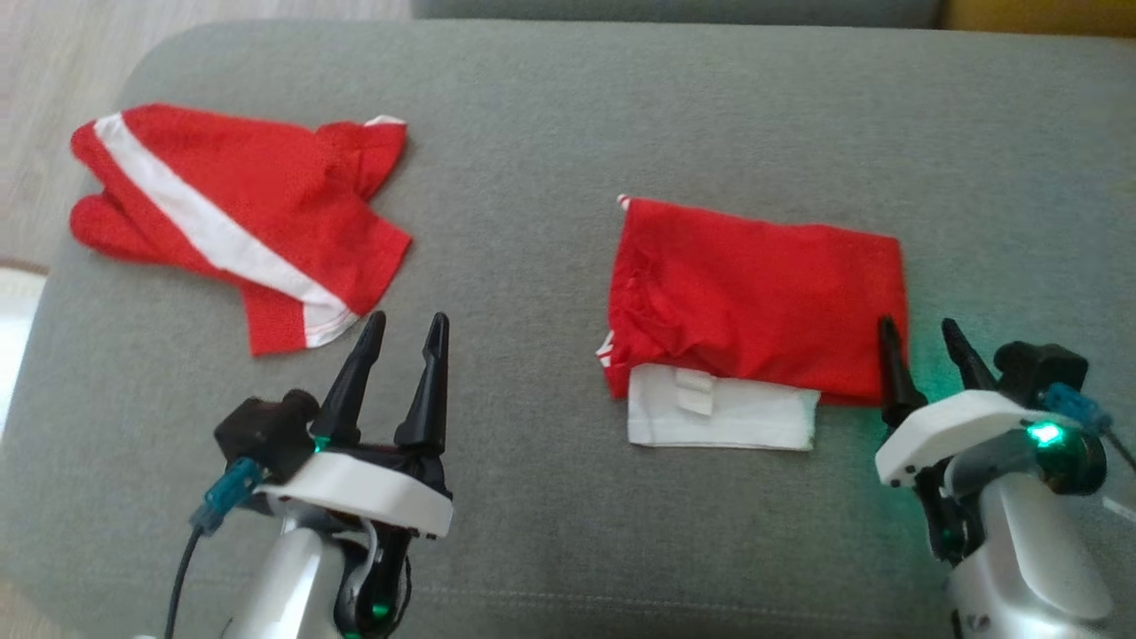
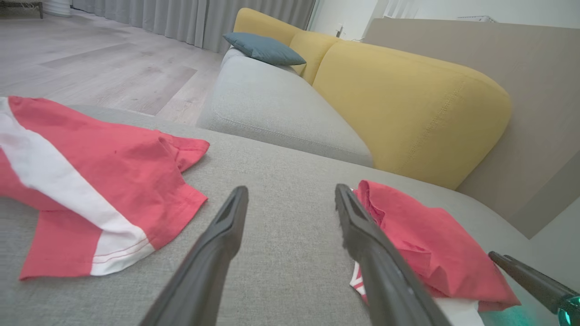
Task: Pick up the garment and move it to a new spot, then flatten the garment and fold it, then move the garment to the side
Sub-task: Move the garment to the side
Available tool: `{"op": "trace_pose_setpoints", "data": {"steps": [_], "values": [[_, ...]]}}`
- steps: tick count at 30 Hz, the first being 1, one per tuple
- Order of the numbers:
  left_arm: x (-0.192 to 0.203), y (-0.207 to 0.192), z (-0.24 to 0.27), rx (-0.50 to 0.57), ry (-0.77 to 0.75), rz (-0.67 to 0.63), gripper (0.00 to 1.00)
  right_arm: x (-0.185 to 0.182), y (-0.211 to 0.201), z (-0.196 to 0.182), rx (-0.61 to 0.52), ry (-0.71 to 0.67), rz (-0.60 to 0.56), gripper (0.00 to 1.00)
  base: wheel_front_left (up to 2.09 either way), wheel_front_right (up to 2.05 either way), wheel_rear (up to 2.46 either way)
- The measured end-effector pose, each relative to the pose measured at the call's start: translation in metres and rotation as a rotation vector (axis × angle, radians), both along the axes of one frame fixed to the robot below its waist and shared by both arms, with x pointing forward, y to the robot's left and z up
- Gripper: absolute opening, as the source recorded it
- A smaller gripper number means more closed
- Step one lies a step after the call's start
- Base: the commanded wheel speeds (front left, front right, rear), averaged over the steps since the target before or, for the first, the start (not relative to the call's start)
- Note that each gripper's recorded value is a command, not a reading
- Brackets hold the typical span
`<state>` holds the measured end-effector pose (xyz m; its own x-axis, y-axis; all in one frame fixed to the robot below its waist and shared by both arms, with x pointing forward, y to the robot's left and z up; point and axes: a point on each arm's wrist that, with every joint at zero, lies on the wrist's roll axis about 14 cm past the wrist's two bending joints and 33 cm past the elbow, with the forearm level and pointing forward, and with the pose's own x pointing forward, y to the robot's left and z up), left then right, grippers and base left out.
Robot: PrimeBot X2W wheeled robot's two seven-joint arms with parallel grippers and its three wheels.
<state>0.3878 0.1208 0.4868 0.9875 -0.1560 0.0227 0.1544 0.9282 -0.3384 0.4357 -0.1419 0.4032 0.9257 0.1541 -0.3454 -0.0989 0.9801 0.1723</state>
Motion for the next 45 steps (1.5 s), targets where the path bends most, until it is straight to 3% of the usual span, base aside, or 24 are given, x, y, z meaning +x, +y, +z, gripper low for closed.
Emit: {"op": "trace_pose_setpoints", "data": {"steps": [6,11,12,13,18,24,35,39,45], "values": [[-0.002,0.012,-0.01,0.008,0.03,0.036,1.0,0.007,0.015,-0.033,0.018,0.124,0.025,1.0,0.0,0.0,0.0],[0.002,0.018,-0.012,0.013,0.036,0.052,1.0,0.02,0.024,-0.037,0.01,0.127,0.048,1.0,0.0,0.0,0.0],[0.002,0.018,-0.013,0.013,0.039,0.052,1.0,0.022,0.024,-0.037,0.006,0.123,0.049,0.44,0.0,0.0,0.0],[0.002,0.018,-0.013,0.013,0.04,0.052,1.0,0.022,0.024,-0.037,-0.003,0.12,0.052,0.0,0.0,0.0,0.0],[0.005,0.015,-0.012,0.012,0.036,0.042,1.0,0.022,0.02,-0.034,-0.063,0.088,0.07,0.0,0.0,0.0,0.0],[0.01,0.002,-0.008,0.003,0.021,0.006,1.0,0.022,-0.002,-0.021,-0.213,0.04,0.099,0.0,0.0,0.0,0.0],[0.031,-0.018,-0.006,-0.01,0.002,-0.055,1.0,0.059,-0.16,0.043,-0.662,-0.037,0.011,0.0,0.0,0.0,0.0],[0.039,-0.018,-0.007,-0.016,0.003,-0.055,1.0,0.069,-0.184,0.056,-0.715,-0.048,-0.012,0.0,0.0,0.0,0.0],[0.043,-0.012,-0.02,-0.026,0.035,-0.036,1.0,0.088,-0.179,0.063,-0.685,-0.087,-0.015,0.0,0.0,0.0,0.0]]}}
